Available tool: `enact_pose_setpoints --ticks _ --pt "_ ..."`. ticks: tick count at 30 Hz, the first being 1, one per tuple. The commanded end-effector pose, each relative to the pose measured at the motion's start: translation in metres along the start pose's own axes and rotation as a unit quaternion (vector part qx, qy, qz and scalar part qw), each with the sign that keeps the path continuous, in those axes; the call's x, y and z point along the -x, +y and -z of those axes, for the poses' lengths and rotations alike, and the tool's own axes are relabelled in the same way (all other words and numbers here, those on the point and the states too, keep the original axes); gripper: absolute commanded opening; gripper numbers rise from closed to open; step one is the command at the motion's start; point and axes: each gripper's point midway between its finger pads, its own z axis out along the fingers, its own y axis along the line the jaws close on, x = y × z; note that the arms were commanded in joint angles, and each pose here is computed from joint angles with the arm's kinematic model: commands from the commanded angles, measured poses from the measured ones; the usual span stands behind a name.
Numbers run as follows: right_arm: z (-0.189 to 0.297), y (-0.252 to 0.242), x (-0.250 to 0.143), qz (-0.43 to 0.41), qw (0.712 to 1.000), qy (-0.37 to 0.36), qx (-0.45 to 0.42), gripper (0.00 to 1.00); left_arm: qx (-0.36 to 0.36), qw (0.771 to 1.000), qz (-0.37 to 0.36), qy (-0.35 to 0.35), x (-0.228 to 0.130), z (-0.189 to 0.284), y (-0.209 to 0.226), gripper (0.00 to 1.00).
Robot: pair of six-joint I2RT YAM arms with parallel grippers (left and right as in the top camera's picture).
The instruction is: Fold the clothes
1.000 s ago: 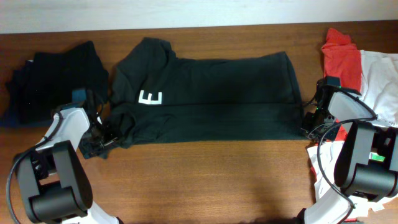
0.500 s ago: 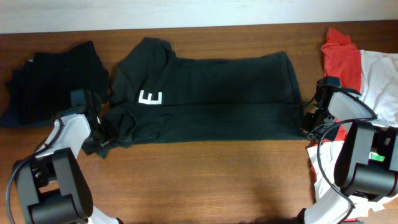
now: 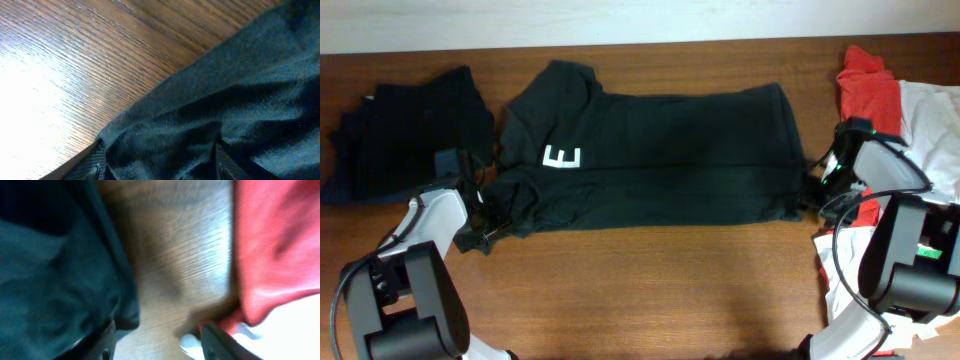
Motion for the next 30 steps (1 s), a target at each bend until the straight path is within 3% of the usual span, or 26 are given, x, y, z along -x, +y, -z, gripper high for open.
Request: enact_pose_setpoints --ticks 1,4,10,12,14,15,16,18,19,21,23,26,27,28,30 --pt "0.03 0.011 0.02 0.024 0.999 -0.028 0.033 0.59 0.004 1.0 0.003 0.013 -0.01 -0.006 0.005 0.68" --pt "0.03 0.024 0.014 0.04 0.997 -0.016 0.07 0.59 0.005 1.0 0.003 0.013 -0.01 -0.006 0.005 0.68" --pt "-0.009 0.016 0.002 0.036 0.998 -0.007 0.053 0.54 0.005 1.0 0.003 0.013 -0.01 -0.006 0.005 0.68" --pt "-0.02 0.015 -0.002 0.033 0.998 -0.008 0.054 0.34 0.005 1.0 0.003 0.014 -0.01 -0.006 0.005 0.68" --pt "-0.023 0.014 -0.004 0.032 0.998 -0.007 0.053 0.04 0.005 1.0 0.003 0.015 -0.011 -0.006 0.005 0.68" --pt "-0.023 0.014 -0.005 0.032 0.998 -0.004 0.052 0.04 0.005 1.0 0.003 0.015 -0.011 -0.006 0.005 0.67" --pt "-0.023 0.009 -0.007 0.029 0.999 0.0 0.04 0.04 0.006 1.0 0.003 0.018 -0.013 -0.006 0.006 0.6" --pt "-0.022 -0.025 -0.012 -0.03 0.998 0.005 -0.057 0.04 0.011 0.999 0.002 0.032 -0.019 -0.005 0.008 0.33" --pt "-0.02 -0.04 -0.014 -0.055 0.993 0.003 -0.1 0.04 0.012 0.999 0.001 0.036 -0.021 -0.005 0.008 0.28" --pt "-0.019 -0.046 -0.014 -0.063 0.991 0.0 -0.117 0.04 0.015 0.999 0.001 0.04 -0.023 -0.005 0.009 0.08" --pt "-0.019 -0.046 -0.014 -0.063 0.991 -0.001 -0.118 0.04 0.032 0.998 -0.001 0.047 -0.027 -0.004 0.016 0.01" --pt "-0.012 -0.03 -0.014 -0.064 0.995 0.009 -0.074 0.04 0.043 0.996 -0.004 0.081 -0.045 0.003 0.022 0.06" --pt "-0.007 -0.028 -0.011 -0.065 0.996 0.005 -0.068 0.06 0.044 0.996 -0.004 0.081 -0.045 0.006 0.023 0.14" --pt "0.002 -0.026 -0.006 -0.065 0.996 -0.005 -0.063 0.09 0.042 0.996 -0.004 0.075 -0.043 0.011 0.022 0.29" --pt "0.023 -0.024 0.003 -0.066 0.996 -0.026 -0.058 0.29 0.034 0.998 -0.001 0.053 -0.035 0.026 0.021 0.5"
